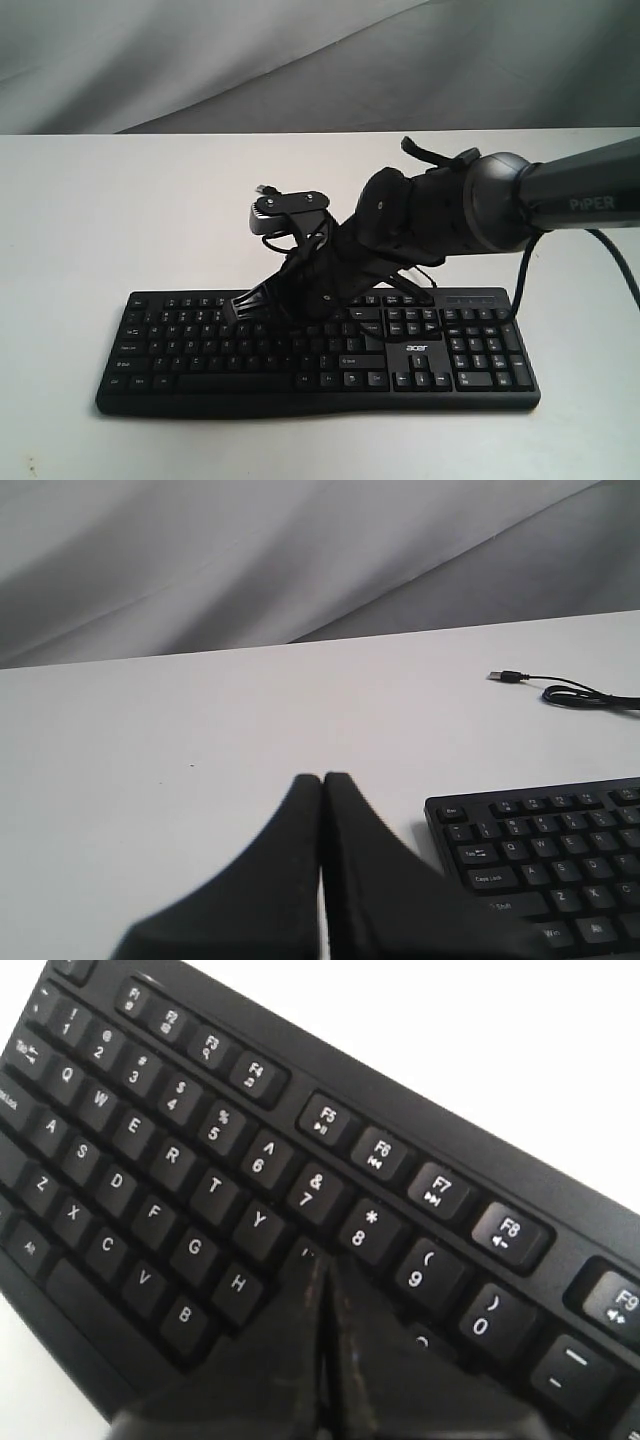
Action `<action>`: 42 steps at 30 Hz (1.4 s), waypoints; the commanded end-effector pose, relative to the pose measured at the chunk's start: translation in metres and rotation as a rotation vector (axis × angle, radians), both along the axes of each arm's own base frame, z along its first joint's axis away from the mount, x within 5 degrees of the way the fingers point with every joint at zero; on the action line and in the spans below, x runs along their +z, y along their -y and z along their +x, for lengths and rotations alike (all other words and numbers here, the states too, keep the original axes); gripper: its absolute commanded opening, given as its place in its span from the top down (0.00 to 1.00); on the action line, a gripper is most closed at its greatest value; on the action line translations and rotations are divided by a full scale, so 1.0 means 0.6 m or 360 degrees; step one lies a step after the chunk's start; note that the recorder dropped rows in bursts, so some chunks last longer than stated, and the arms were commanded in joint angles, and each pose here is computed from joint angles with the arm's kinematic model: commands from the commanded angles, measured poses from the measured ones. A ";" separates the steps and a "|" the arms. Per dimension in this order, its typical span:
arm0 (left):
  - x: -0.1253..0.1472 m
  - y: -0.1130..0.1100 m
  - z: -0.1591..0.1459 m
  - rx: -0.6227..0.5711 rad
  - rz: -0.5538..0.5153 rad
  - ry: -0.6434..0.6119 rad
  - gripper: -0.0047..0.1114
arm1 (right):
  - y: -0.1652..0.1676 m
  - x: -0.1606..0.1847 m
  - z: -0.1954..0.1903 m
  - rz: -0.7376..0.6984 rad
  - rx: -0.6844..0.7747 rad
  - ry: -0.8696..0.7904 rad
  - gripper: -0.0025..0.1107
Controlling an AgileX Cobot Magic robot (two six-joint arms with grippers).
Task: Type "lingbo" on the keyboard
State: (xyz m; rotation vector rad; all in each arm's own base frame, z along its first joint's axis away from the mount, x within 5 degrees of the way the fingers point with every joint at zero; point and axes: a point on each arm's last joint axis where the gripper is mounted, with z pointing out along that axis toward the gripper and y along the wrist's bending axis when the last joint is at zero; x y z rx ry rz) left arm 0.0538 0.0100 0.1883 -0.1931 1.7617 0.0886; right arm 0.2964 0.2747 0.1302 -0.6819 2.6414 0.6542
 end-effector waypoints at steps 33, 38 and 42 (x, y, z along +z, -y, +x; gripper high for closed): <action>-0.002 0.000 0.000 0.0003 -0.0018 0.0007 0.96 | -0.003 -0.014 0.005 -0.0027 0.0014 0.0034 0.98; -0.002 0.000 0.000 0.0003 -0.0018 0.0007 0.96 | -0.003 -0.023 0.005 -0.0040 0.0012 0.0013 0.98; -0.002 0.000 0.000 0.0003 -0.0018 0.0007 0.96 | -0.003 -0.013 0.004 -0.0024 0.0015 0.0022 0.98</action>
